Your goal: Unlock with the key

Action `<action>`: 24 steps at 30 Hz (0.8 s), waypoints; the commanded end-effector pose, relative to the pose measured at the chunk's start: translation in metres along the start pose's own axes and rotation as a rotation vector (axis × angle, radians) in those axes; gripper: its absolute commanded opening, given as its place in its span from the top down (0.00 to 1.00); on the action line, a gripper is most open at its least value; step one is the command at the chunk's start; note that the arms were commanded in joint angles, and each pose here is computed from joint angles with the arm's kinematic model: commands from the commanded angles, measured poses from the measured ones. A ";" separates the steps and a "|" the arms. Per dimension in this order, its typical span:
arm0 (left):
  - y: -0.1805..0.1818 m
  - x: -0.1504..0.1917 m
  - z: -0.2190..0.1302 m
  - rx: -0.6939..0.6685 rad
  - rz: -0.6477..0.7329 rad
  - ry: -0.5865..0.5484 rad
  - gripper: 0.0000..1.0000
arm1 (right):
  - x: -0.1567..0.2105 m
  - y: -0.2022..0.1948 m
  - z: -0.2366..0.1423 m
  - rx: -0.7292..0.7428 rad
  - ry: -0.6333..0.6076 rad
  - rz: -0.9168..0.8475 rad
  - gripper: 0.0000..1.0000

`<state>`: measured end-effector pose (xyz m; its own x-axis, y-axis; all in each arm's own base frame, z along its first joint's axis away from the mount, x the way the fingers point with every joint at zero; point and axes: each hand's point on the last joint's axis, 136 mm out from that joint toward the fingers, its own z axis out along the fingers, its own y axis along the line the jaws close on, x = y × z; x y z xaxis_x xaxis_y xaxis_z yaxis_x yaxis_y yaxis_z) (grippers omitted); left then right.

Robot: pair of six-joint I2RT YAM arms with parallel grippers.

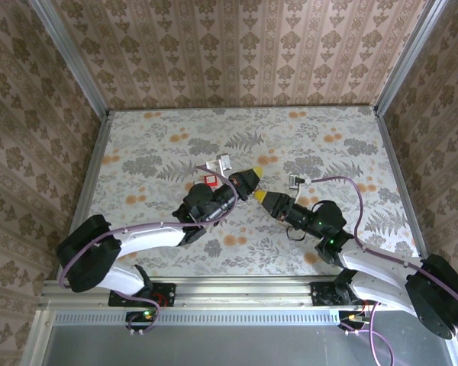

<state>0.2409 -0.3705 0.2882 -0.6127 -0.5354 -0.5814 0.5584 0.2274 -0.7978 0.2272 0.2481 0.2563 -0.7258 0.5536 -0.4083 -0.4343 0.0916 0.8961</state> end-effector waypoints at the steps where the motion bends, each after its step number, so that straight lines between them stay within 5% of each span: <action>1: -0.003 0.003 0.002 0.031 -0.021 0.001 1.00 | 0.001 0.017 0.000 -0.053 0.012 -0.044 0.71; 24: 0.000 0.025 0.000 0.052 -0.058 0.048 1.00 | -0.012 0.016 -0.007 -0.014 -0.036 -0.066 0.76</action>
<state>0.2329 -0.3800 0.2849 -0.6469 -0.5368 -0.5416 0.5536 0.1579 -0.8177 0.2247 0.2423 0.2521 -0.7219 0.5462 -0.4248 -0.4244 0.1354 0.8953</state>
